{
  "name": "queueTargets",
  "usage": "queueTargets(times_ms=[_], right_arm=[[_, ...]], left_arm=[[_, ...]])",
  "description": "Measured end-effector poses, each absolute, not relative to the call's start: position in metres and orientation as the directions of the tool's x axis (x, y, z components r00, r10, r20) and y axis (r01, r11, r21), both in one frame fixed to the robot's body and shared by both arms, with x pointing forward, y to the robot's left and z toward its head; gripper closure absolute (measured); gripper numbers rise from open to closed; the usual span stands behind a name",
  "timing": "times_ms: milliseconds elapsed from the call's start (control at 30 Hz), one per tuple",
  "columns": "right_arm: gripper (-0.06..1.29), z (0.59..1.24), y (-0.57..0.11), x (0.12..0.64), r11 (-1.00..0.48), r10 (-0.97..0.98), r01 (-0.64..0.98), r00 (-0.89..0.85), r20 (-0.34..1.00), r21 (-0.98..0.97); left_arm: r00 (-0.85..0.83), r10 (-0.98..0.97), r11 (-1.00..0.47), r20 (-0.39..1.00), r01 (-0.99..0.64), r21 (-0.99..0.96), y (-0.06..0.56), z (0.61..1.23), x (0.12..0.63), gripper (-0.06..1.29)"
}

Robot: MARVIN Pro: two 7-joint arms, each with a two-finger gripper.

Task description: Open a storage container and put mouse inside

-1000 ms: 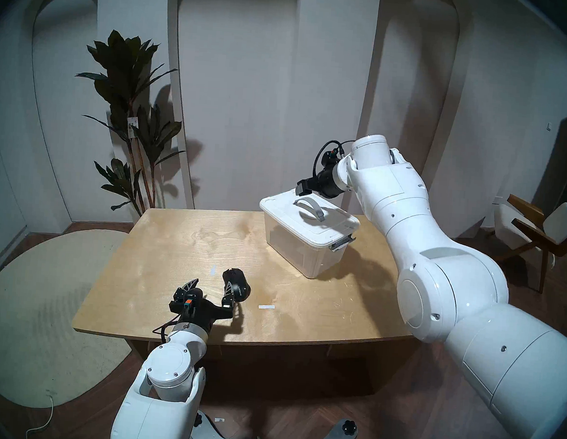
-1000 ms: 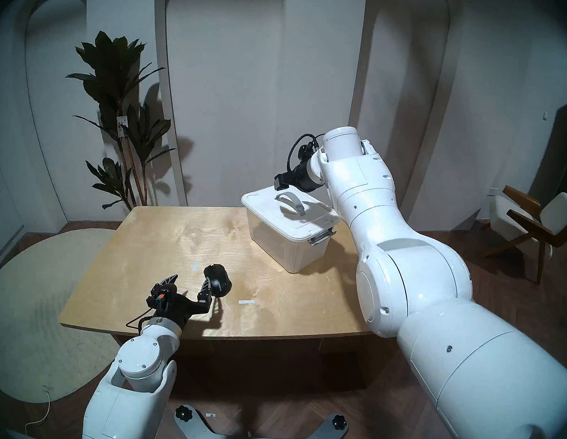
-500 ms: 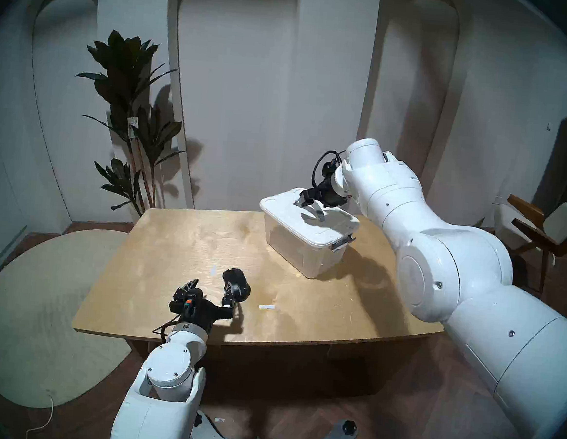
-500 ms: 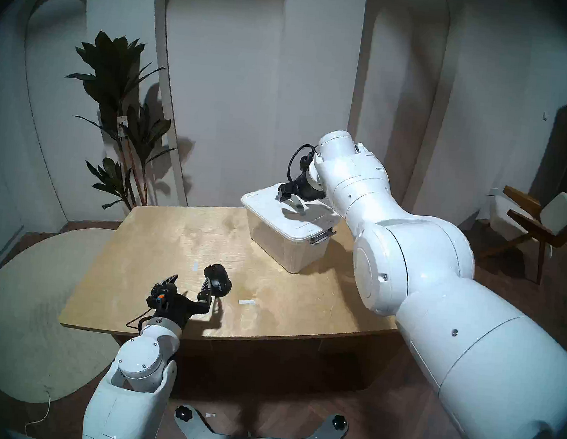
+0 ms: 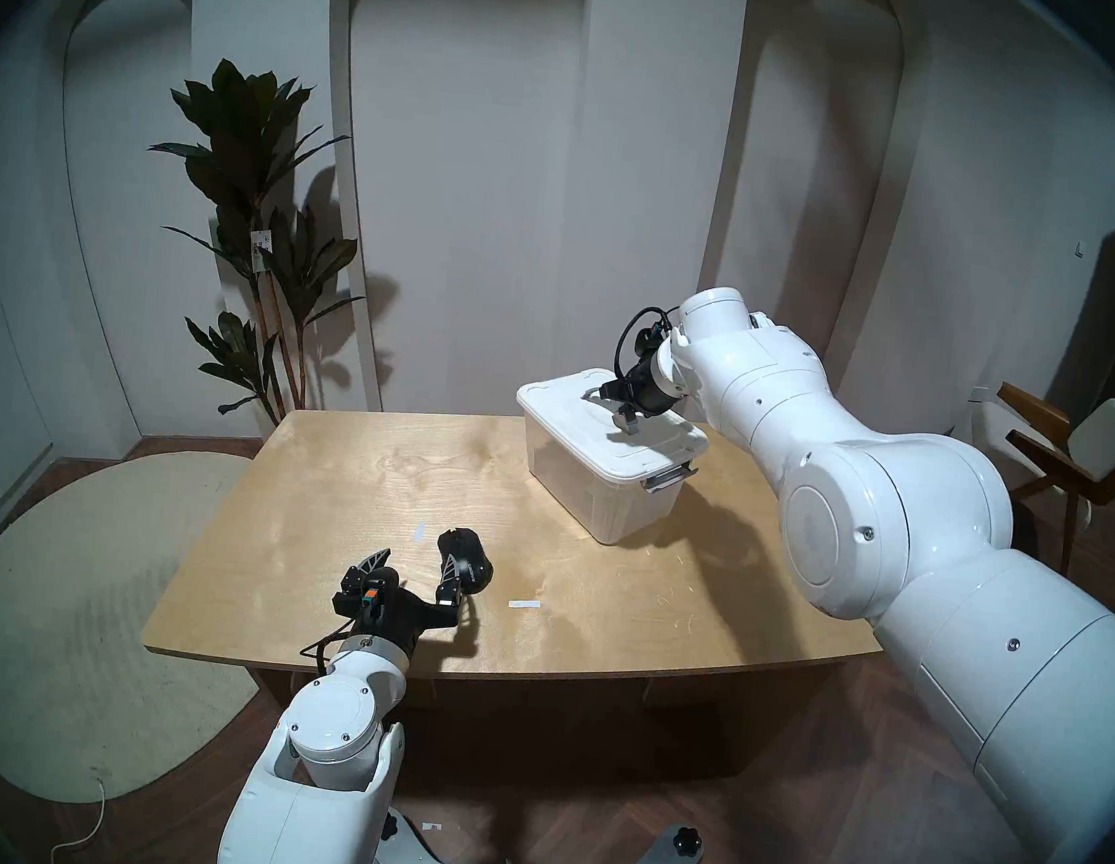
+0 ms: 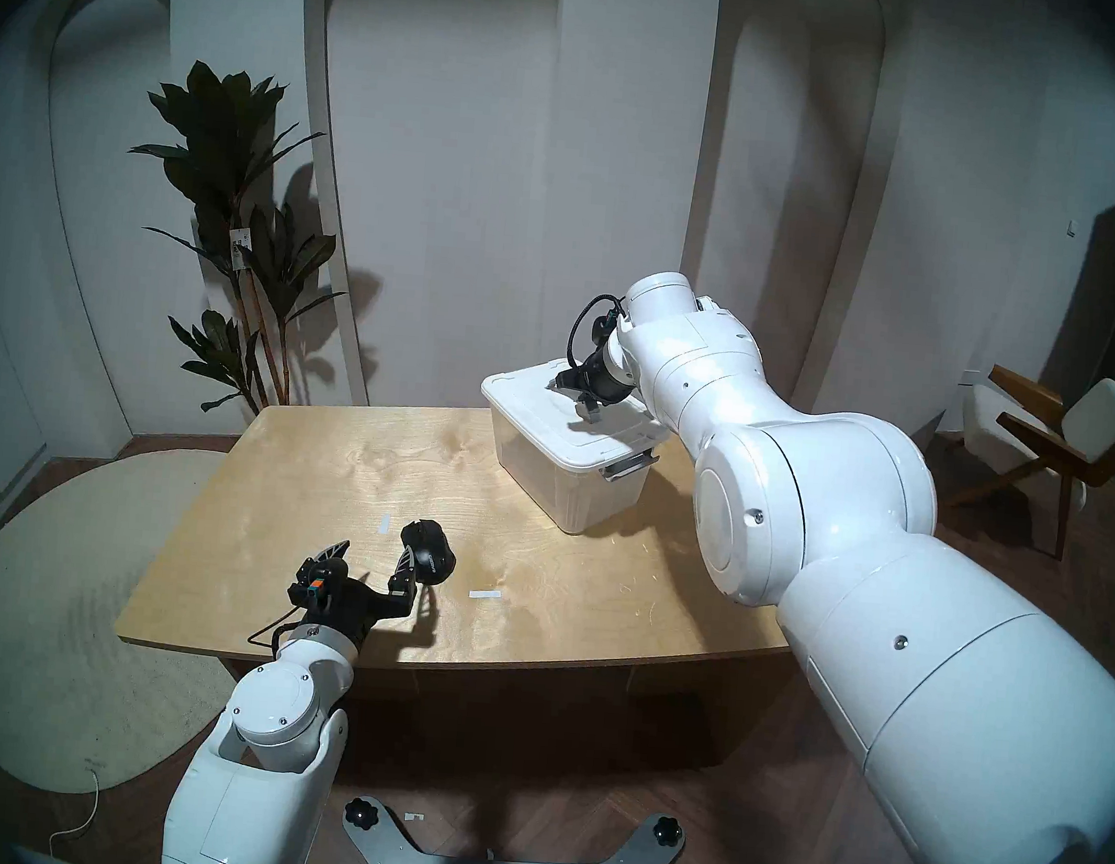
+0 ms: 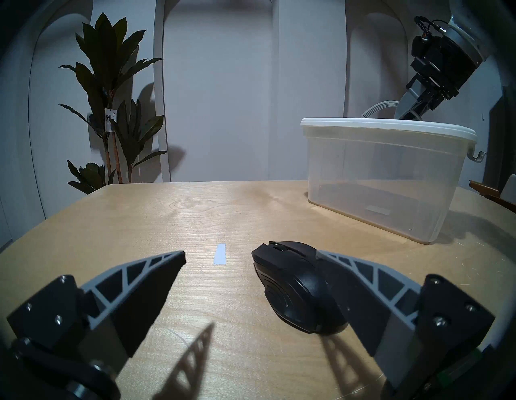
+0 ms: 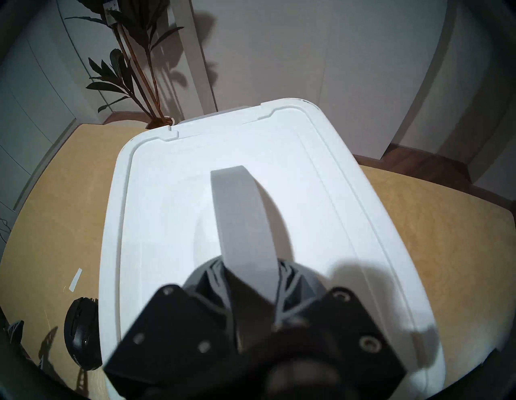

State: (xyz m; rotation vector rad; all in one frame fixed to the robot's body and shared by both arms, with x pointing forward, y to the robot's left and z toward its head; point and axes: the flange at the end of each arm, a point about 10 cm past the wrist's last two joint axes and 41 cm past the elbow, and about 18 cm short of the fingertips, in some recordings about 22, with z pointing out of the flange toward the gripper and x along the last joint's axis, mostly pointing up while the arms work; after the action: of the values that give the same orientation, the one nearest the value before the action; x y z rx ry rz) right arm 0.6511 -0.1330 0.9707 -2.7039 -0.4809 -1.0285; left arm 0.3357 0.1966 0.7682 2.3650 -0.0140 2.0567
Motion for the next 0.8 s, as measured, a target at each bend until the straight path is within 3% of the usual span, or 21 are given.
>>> queueTargets(times_ms=[33, 800], right_arm=[[1.06, 0.970, -0.133, 0.652, -0.925, 0.226, 0.373, 0.698, 0.679, -0.076], [1.08, 0.996, -0.135, 0.653, -0.852, 0.228, 0.497, 0.634, 0.739, -0.163]], left_arm=[[0.139, -0.002, -1.000, 0.990, -0.012, 0.000, 0.197, 0.768, 0.336, -0.02], [0.135, -0.002, -1.000, 0.991, -0.012, 0.000, 0.197, 0.770, 0.336, -0.02]])
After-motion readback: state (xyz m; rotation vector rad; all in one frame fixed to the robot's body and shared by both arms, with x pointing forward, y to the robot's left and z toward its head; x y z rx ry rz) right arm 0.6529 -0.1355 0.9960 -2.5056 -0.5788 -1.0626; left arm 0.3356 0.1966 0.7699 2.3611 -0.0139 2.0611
